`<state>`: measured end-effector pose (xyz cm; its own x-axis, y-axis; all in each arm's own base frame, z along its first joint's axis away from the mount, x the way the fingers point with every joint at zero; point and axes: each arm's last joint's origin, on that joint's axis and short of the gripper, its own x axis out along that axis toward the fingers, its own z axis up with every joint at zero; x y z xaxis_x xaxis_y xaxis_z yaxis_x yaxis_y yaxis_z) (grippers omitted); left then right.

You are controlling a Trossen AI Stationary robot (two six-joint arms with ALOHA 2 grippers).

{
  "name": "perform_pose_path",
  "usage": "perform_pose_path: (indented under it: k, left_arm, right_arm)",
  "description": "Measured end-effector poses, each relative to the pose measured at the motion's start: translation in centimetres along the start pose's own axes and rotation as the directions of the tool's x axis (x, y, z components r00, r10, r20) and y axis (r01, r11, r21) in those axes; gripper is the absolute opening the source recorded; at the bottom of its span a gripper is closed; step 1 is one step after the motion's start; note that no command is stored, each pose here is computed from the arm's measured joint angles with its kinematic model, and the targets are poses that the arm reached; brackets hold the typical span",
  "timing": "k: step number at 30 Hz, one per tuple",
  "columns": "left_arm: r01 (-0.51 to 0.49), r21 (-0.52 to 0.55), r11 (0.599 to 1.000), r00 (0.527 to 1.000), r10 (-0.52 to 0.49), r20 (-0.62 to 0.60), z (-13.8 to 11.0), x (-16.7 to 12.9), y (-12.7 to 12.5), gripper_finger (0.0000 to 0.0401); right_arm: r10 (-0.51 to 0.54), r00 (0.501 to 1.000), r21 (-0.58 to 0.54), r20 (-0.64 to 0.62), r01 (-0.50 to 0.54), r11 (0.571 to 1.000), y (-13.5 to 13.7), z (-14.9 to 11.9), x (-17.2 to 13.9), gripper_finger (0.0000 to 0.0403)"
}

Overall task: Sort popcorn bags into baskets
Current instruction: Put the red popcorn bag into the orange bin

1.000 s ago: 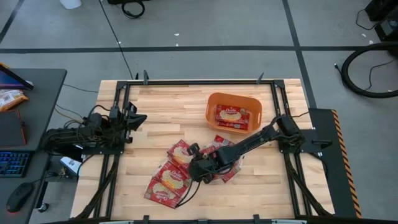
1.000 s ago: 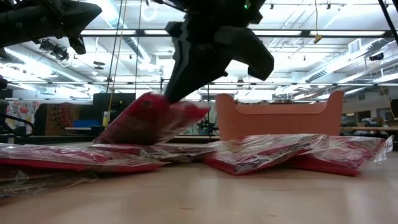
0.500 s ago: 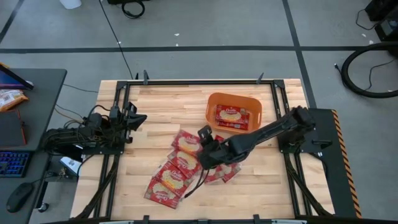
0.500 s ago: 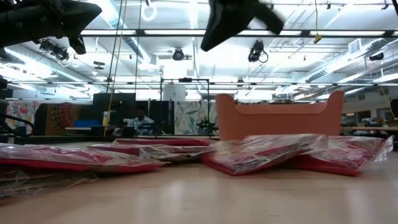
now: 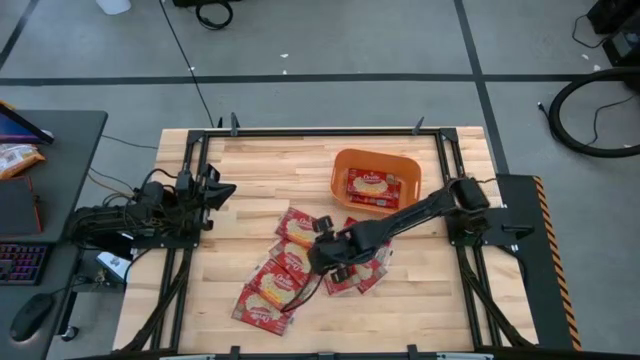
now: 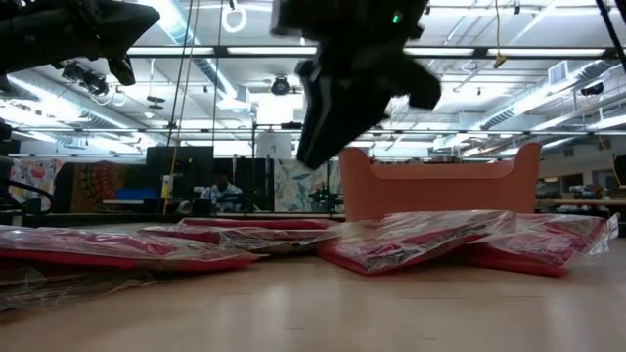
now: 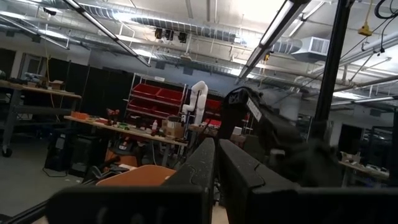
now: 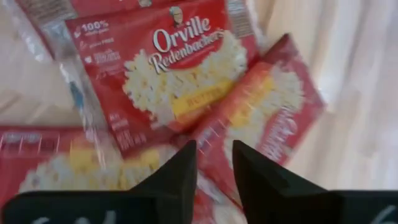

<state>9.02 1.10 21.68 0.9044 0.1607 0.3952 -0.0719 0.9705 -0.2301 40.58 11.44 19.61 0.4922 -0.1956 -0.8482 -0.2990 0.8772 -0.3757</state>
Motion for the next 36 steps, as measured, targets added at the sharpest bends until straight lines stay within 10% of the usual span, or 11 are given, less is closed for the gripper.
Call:
perform_pose_path:
  k: [15, 29, 36]
  left_arm:
    - [0.0, 0.001, 1.0, 1.0, 0.0, -0.001, 0.0, 0.0, 0.0, 0.0025]
    - [0.0, 0.002, 1.0, 1.0, 0.0, -0.001, 0.0, 0.0, 0.0, 0.0025]
    - [-0.001, 0.002, 1.0, 1.0, 0.001, -0.002, 0.0, 0.0, 0.0, 0.0025]
  right_arm:
    - [-0.103, 0.991, 0.043, -0.083, 0.107, 0.993, 1.0, -0.8, 5.3, 0.0206]
    - [-0.118, 0.988, 0.04, -0.101, 0.122, 0.992, 0.6, -2.3, 6.9, 0.0018]
    - [-0.107, 0.988, 0.003, -0.109, 0.108, 0.994, 0.4, -1.2, 5.6, 0.001]
